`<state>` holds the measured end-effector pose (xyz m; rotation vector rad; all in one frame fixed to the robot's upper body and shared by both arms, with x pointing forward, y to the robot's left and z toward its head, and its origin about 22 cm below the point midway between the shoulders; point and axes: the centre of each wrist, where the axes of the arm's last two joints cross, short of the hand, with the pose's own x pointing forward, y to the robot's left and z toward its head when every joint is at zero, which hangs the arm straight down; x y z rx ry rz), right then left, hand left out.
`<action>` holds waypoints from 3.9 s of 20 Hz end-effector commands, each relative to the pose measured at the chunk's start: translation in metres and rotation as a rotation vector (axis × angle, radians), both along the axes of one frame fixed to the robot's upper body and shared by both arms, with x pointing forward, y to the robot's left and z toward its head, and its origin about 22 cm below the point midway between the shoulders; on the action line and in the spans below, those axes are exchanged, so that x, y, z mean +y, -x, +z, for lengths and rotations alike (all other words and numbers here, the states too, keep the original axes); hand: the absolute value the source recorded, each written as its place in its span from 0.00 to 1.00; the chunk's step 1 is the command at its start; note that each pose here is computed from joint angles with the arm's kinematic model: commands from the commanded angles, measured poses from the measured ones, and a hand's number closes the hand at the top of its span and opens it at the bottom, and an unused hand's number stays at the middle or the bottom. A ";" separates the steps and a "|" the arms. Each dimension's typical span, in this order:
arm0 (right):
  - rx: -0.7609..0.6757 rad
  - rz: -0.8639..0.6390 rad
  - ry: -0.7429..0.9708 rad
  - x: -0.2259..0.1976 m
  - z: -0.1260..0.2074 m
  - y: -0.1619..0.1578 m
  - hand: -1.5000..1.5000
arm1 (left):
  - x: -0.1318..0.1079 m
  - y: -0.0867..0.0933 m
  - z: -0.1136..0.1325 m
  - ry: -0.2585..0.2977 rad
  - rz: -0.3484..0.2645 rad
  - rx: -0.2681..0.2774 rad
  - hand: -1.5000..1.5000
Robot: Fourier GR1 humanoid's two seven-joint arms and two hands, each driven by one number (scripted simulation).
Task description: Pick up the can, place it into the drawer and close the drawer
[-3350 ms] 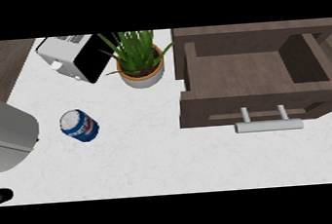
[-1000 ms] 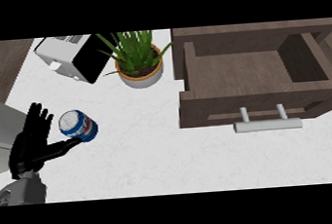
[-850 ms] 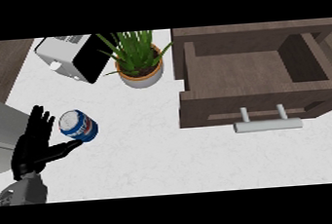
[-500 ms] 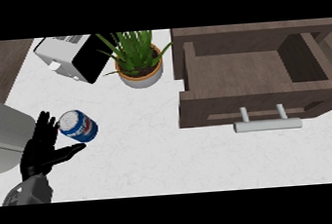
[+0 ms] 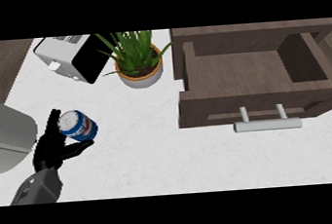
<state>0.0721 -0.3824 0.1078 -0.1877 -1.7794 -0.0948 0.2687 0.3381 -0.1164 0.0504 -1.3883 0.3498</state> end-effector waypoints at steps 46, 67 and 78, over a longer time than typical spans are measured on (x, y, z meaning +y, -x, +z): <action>-0.002 -0.016 -0.038 0.016 0.014 0.033 0.00 | -0.169 -0.060 0.210 0.049 -0.238 -0.350 1.00; -0.021 0.005 -0.061 0.021 0.006 0.000 0.00 | -0.277 -0.121 0.309 -0.003 -0.274 -0.371 1.00; -0.016 0.018 -0.043 0.030 0.010 -0.003 0.00 | -0.322 -0.141 0.343 -0.053 -0.280 -0.358 1.00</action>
